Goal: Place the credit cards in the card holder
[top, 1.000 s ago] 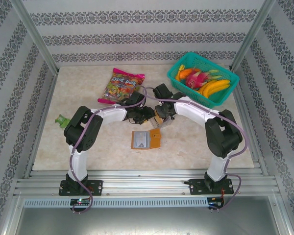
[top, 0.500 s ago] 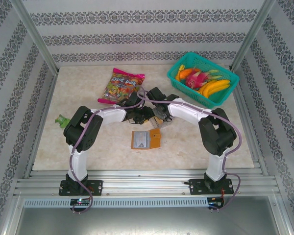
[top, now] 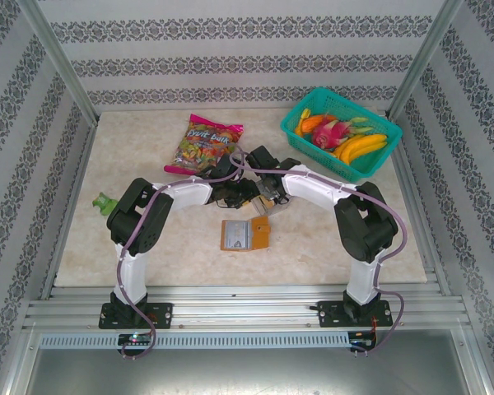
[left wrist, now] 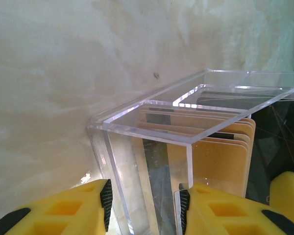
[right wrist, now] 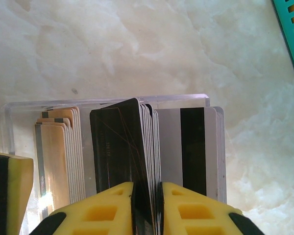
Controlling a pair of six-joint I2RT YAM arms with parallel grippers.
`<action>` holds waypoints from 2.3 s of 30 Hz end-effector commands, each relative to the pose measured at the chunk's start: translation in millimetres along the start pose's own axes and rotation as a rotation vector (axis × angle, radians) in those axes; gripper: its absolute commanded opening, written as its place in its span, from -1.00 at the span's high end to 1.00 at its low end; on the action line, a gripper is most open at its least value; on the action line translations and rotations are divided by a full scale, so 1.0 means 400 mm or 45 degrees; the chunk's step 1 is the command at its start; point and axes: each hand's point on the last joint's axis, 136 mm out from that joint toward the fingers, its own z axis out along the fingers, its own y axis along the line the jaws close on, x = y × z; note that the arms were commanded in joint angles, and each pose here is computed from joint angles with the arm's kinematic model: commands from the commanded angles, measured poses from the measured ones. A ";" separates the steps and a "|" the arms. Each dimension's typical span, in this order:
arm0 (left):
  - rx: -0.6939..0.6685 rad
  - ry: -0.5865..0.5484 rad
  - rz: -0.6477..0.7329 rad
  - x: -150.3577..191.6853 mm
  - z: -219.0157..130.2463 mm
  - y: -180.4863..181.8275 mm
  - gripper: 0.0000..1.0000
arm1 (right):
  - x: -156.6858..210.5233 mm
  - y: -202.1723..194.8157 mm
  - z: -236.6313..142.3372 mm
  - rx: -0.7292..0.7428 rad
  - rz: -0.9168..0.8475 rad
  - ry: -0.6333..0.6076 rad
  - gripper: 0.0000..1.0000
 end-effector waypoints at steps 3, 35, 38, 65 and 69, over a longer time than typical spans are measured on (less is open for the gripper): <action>-0.067 0.029 -0.025 0.010 0.014 0.051 0.15 | -0.013 -0.034 -0.033 0.059 -0.017 -0.022 0.63; -0.042 0.030 -0.015 0.008 0.010 0.036 0.15 | -0.021 -0.030 -0.085 -0.057 0.064 -0.054 0.93; -0.012 0.016 0.013 0.003 -0.004 0.016 0.15 | -0.028 -0.011 -0.122 -0.225 0.174 -0.078 1.00; -0.083 -0.150 -0.140 0.120 -0.328 0.265 0.18 | 0.093 0.279 -0.309 -0.700 0.611 -0.223 1.00; 0.018 -0.054 -0.125 0.139 -0.296 0.241 0.10 | 0.133 0.284 -0.258 -0.515 0.604 -0.167 1.00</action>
